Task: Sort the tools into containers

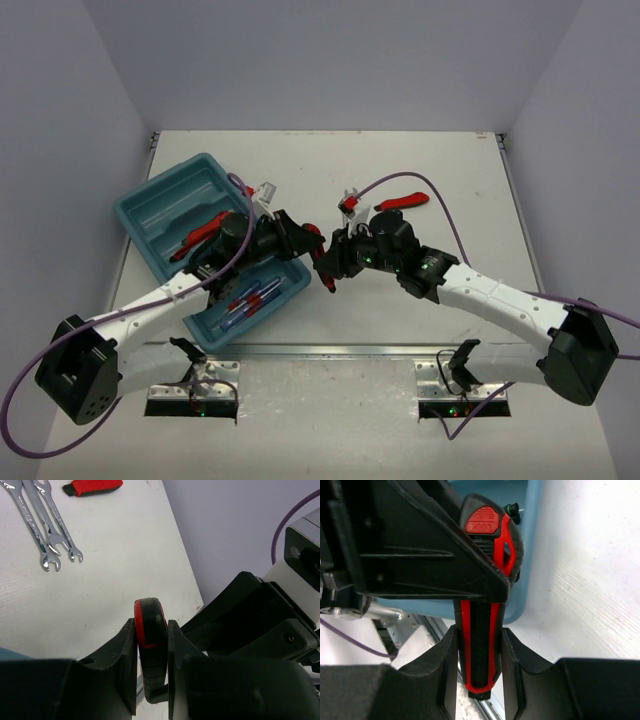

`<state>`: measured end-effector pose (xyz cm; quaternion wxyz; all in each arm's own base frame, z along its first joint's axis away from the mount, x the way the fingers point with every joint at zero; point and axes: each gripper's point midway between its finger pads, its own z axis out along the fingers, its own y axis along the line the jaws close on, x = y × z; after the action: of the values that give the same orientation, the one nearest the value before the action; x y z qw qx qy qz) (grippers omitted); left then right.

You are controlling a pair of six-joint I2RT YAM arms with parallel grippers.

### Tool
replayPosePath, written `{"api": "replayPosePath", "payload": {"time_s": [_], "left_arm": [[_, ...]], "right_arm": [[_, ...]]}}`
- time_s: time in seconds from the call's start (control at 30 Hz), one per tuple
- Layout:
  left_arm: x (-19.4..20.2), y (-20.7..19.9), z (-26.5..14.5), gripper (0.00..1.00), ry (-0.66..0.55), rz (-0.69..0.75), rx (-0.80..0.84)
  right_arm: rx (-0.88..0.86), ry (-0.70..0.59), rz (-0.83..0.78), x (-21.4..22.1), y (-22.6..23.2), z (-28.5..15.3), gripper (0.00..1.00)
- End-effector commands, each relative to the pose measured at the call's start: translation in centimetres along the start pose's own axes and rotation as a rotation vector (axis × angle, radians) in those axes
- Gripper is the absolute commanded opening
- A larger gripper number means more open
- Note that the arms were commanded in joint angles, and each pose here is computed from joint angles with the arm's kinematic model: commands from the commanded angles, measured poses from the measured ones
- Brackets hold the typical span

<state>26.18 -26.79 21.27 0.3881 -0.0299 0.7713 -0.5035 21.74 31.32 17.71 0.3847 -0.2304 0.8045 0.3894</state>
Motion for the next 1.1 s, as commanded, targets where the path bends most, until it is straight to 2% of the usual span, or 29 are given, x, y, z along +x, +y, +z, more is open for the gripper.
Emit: {"api": "replayPosePath", "payload": {"time_s": [0.0,0.03,0.07,0.1,0.13,0.23,0.3,0.4,0.47,0.53,0.6,0.8,0.87,1.07], "left_arm": [[-2.4,-2.2,0.8,0.01,-0.054,0.061,0.018],[-2.8,-1.5,0.8,0.0,-0.064,0.065,-0.031],[-3.5,-0.6,0.7,0.0,-0.083,0.063,-0.095],[-4.6,0.7,0.4,0.0,-0.111,0.06,-0.18],[-5.8,2.4,-0.1,0.0,-0.14,0.045,-0.266],[-10.7,8.4,-3.9,0.0,-0.297,-0.061,-0.531],[-14.0,12.6,-8.3,0.0,-0.477,-0.16,-0.723],[-16.4,15.6,-13.2,0.0,-0.719,-0.303,-0.883],[-17.4,17.4,-17.0,0.0,-0.952,-0.421,-0.98],[-17.8,18.9,-19.0,0.0,-1.115,-0.531,-1.009],[-18.1,19.6,-19.9,0.0,-1.229,-0.615,-1.007],[-17.1,23.8,-20.2,0.0,-1.403,-0.777,-1.104],[-16.0,25.2,-20.2,0.0,-1.417,-0.803,-1.158],[-15.8,26.9,-19.6,0.0,-1.452,-0.843,-1.129]], "right_arm": [[-0.06,-0.164,-0.046,-5.1,2.5,-0.3,0.07],[-0.04,-0.17,-0.049,-5.0,2.1,-0.5,0.21],[-0.016,-0.177,-0.05,-4.8,1.6,-0.8,0.45],[0.048,-0.197,-0.044,-5.0,0.4,-1.0,0.9],[0.127,-0.214,-0.035,-4.8,-1.1,-1.6,0.96],[0.378,-0.258,0.002,-4.2,-5.9,-4.3,0.99],[0.545,-0.312,0.022,-4.2,-8.8,-7.0,0.99],[0.601,-0.344,0.019,-3.3,-10.3,-8.9,0.99],[0.63,-0.351,0.018,-2.6,-11.6,-9.9,0.99],[0.641,-0.338,0.03,-1.9,-12.8,-10.3,0.99],[0.611,-0.308,0.037,-1.2,-13.1,-10.0,0.99],[0.553,-0.25,0.064,-0.3,-13.1,-8.9,0.99],[0.531,-0.229,0.06,-0.1,-12.8,-8.5,0.99],[0.493,-0.207,0.065,0.3,-12.3,-8.0,0.99]]}}
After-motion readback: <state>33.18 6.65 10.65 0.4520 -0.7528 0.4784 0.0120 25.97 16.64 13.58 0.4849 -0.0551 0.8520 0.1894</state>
